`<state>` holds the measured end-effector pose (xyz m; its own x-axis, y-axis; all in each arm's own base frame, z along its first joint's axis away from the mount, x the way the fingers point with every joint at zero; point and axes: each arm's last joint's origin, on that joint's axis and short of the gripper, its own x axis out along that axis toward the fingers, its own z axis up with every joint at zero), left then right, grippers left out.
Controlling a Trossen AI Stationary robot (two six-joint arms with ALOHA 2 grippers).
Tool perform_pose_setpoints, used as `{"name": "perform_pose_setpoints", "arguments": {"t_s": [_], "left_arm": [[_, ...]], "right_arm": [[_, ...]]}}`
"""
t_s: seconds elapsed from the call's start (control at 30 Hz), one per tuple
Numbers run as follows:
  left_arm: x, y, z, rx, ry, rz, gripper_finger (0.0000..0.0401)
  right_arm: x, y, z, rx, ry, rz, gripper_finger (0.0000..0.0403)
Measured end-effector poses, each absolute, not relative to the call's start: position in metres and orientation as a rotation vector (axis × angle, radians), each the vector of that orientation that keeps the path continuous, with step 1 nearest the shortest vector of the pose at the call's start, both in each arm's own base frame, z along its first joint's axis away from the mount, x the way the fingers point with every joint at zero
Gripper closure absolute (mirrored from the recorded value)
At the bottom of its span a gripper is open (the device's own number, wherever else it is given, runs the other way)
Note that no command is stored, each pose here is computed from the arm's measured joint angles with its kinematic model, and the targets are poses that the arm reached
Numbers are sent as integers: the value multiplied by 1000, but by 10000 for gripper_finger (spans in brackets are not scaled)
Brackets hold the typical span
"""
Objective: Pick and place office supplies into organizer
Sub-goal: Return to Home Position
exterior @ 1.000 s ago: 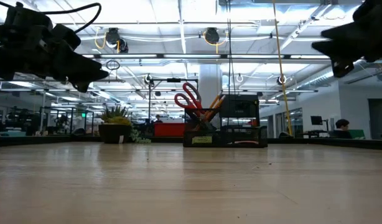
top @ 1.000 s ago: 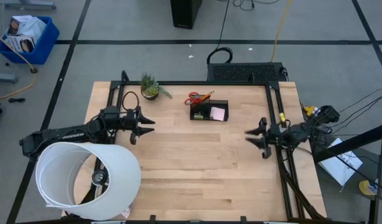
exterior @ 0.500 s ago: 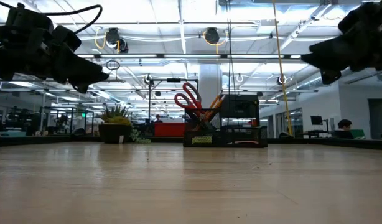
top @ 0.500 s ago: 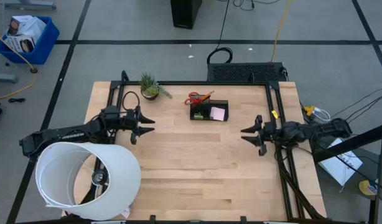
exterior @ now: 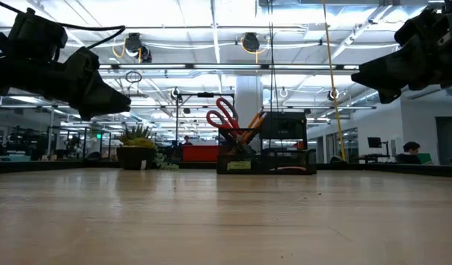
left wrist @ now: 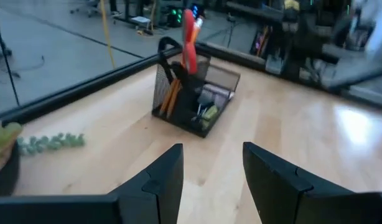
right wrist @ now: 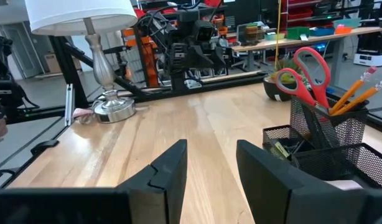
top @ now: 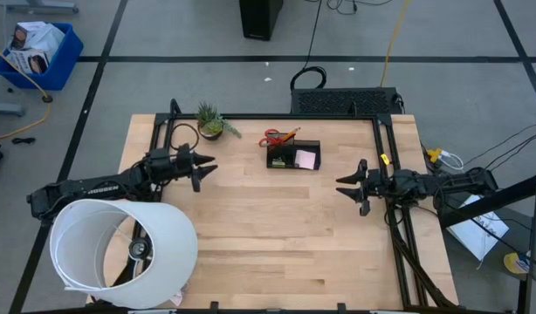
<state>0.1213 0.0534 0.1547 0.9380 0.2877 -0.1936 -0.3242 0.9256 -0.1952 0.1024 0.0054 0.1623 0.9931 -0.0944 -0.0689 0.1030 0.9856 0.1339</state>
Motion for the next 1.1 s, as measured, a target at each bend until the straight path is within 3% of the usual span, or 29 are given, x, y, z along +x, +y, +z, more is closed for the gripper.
{"name": "perform_pose_setpoints", "arguments": {"t_s": [0.13,0.33,0.6,0.87,1.1], "left_arm": [[122,53,160,-326,102,296,231],[118,43,169,-353,49,82,231],[106,35,170,-321,24,267,231],[104,19,171,-262,7,204,231],[104,8,163,-183,28,305,231]], "right_arm": [[102,5,162,138,61,-99,270],[102,5,163,138,58,-100,270],[102,5,163,139,57,-101,270],[102,5,163,138,57,-101,270],[102,5,163,138,56,-101,271]]}}
